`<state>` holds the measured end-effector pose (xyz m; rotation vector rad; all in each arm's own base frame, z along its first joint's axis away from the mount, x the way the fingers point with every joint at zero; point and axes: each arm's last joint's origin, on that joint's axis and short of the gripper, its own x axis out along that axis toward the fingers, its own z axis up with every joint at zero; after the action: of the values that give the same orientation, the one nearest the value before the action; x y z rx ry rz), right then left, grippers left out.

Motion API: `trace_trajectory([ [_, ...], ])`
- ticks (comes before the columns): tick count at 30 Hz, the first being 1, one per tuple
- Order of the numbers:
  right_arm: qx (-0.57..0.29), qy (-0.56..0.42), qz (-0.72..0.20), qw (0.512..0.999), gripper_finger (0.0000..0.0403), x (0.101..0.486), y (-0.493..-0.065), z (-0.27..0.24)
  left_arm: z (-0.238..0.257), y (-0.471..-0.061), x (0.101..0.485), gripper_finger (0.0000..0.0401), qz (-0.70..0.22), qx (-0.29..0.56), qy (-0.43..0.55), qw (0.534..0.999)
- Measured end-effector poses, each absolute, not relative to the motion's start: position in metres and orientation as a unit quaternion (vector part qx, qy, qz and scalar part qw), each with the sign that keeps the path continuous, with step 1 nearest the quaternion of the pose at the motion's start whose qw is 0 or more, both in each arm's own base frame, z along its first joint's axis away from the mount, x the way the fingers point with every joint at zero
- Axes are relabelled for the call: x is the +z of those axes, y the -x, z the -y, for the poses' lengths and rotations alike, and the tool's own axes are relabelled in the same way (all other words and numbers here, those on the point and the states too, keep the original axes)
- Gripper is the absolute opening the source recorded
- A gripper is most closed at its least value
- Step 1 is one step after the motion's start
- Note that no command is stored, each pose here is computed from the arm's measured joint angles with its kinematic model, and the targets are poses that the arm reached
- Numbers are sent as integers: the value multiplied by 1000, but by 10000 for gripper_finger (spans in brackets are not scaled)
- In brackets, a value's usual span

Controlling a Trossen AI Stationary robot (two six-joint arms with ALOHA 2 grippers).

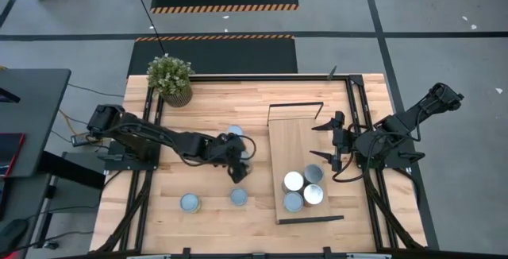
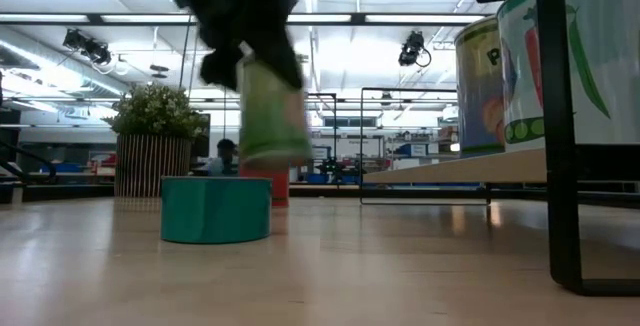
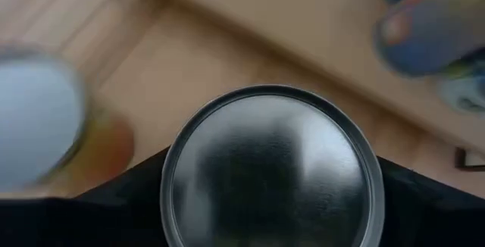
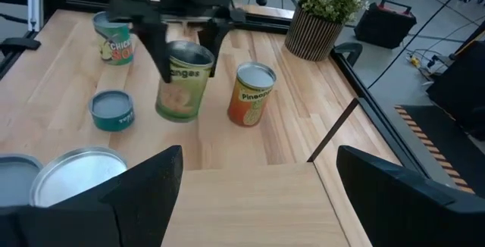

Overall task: Pick and place cans onto a shelf
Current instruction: Put the canned oranges on the shelf

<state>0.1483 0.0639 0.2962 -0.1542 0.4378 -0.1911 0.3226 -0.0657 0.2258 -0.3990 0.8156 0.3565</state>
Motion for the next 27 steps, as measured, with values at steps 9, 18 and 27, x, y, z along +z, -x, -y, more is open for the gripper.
trace_trajectory([
  [9, -91, 75, -214, 970, 357, 297, -149, -64, 67, -392, 265, 321, -347, 136, 89, 924],
  [18, -85, 75, -219, 969, 357, 296, -148, -65, 37, -447, 249, 323, -394, 65, 57, 915],
  [27, -84, 76, -220, 969, 357, 296, -148, -65, 24, -457, 238, 325, -401, 46, 61, 913],
])
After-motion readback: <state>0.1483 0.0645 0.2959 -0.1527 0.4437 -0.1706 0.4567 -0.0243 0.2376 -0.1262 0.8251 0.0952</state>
